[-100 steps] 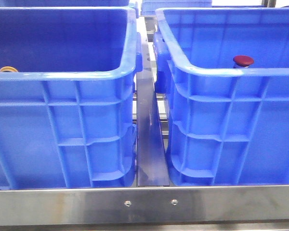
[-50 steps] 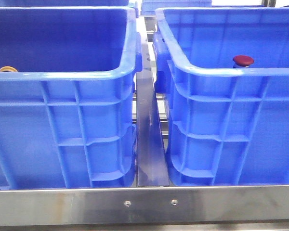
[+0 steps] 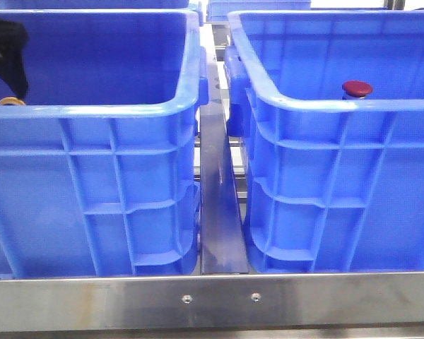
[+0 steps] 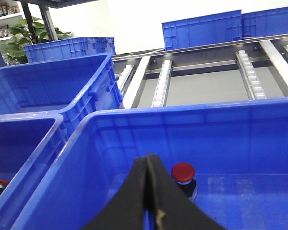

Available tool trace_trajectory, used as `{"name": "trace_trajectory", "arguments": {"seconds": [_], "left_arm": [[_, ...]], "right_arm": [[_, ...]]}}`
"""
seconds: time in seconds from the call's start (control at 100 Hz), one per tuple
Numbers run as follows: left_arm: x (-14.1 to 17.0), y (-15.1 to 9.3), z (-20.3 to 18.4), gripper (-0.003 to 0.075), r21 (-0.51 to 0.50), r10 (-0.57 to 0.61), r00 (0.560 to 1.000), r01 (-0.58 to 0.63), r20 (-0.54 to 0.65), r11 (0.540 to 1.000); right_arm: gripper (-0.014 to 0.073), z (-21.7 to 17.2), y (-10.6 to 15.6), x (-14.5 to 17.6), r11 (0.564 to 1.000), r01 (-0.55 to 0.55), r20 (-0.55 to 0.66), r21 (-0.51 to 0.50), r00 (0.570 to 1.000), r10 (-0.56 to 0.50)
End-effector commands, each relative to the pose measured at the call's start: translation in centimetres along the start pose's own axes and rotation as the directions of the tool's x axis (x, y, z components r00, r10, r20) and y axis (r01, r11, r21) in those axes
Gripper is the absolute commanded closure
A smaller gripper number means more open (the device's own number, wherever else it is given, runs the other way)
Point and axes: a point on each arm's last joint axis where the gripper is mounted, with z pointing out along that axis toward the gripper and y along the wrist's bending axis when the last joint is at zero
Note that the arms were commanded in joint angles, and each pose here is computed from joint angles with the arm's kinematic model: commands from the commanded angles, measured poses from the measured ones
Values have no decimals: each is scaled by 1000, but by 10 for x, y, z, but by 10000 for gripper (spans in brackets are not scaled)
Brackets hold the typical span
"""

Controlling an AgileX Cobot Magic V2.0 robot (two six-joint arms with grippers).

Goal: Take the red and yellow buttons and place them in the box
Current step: 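Grasp a yellow-capped button with the left gripper and lift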

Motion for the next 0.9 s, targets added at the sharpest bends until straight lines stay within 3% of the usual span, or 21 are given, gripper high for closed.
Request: {"name": "trace_trajectory", "arguments": {"seconds": [0.0,0.33,0.43,0.67,0.89], "left_arm": [[-20,-6,-8,120,29,-3,994,0,108,1000],[-23,-8,21,149,27,-8,998,7,63,1000],[-23,-8,21,263,27,-8,998,7,59,1000],[-22,-8,21,734,25,-8,999,7,52,1000],[-22,-9,11,739,26,-5,999,4,45,1000]], "right_arm": [[662,-1,0,-11,1000,11,39,16,999,-11],[662,-1,0,-11,1000,11,39,16,999,-11],[662,-1,0,-11,1000,11,39,16,999,-11],[662,-1,0,-11,1000,11,39,16,999,-11],[662,-1,0,-11,1000,11,39,17,999,-11]]}}
